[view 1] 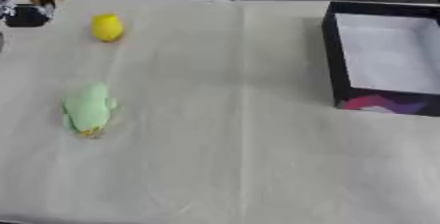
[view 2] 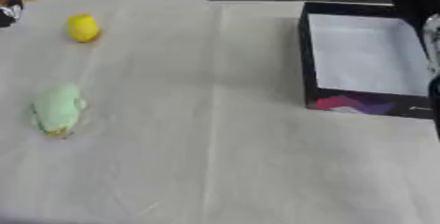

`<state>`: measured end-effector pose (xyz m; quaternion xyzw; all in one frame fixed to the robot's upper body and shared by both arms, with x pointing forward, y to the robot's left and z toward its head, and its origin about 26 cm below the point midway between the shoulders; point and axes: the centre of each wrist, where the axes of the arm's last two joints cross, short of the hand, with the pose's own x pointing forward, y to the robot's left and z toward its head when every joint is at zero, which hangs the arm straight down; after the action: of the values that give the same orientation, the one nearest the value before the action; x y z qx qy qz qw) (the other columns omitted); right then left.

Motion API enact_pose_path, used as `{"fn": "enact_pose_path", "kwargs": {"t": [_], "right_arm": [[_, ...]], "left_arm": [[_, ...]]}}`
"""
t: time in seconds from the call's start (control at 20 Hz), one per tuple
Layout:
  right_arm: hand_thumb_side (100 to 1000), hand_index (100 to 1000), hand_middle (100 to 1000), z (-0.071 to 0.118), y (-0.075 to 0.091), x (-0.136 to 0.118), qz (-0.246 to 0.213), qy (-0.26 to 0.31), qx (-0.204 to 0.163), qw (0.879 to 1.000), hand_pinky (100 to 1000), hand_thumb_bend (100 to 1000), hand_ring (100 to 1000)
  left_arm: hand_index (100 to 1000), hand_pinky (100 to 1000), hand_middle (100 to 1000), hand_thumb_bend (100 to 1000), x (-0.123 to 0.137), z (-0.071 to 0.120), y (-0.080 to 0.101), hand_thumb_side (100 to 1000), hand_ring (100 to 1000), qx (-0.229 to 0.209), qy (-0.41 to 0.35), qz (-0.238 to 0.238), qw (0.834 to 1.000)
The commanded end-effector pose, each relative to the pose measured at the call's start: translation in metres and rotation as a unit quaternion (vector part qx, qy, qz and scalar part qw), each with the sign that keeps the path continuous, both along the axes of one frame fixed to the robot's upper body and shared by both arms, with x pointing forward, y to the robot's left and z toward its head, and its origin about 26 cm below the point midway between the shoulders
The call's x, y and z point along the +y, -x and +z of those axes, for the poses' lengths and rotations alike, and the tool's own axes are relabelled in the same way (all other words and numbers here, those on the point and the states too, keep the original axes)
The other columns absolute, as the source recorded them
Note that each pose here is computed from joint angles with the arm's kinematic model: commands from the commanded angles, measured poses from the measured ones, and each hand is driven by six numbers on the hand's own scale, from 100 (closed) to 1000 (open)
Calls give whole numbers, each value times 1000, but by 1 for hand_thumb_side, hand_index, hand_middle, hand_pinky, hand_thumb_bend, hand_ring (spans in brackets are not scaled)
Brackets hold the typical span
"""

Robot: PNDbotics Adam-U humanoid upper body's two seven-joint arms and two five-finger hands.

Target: Pick up the objects with one hand, pass them to the other hand, and then place them into the box on the other side of the table.

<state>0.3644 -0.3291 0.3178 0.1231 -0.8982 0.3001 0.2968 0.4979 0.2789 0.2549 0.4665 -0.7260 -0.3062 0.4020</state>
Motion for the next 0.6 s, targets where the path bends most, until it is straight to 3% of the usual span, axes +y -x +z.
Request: {"fn": "enact_pose_path", "kwargs": {"t": [0.05,0.15,0.2,0.25,0.6], "right_arm": [[479,1000,912,20,-6,15,13,62,-16,998,979,100,1000],[475,1000,923,21,-18,28,24,98,-8,995,982,100,1000],[407,1000,924,22,-24,35,30,117,-5,993,983,100,1000],[461,1000,928,22,-29,41,35,131,-3,991,983,100,1000],[416,1000,939,0,-63,88,61,228,14,972,992,100,1000]], "left_arm": [[501,782,535,100,-23,15,11,100,647,-82,-14,-41,996],[503,779,538,100,-38,6,16,100,643,-105,-21,-62,992],[503,777,538,100,-45,1,19,100,641,-115,-24,-72,990],[504,776,539,100,-51,-4,21,100,640,-123,-27,-79,989],[505,775,540,100,-87,-32,37,100,642,-157,-40,-135,978]]}}
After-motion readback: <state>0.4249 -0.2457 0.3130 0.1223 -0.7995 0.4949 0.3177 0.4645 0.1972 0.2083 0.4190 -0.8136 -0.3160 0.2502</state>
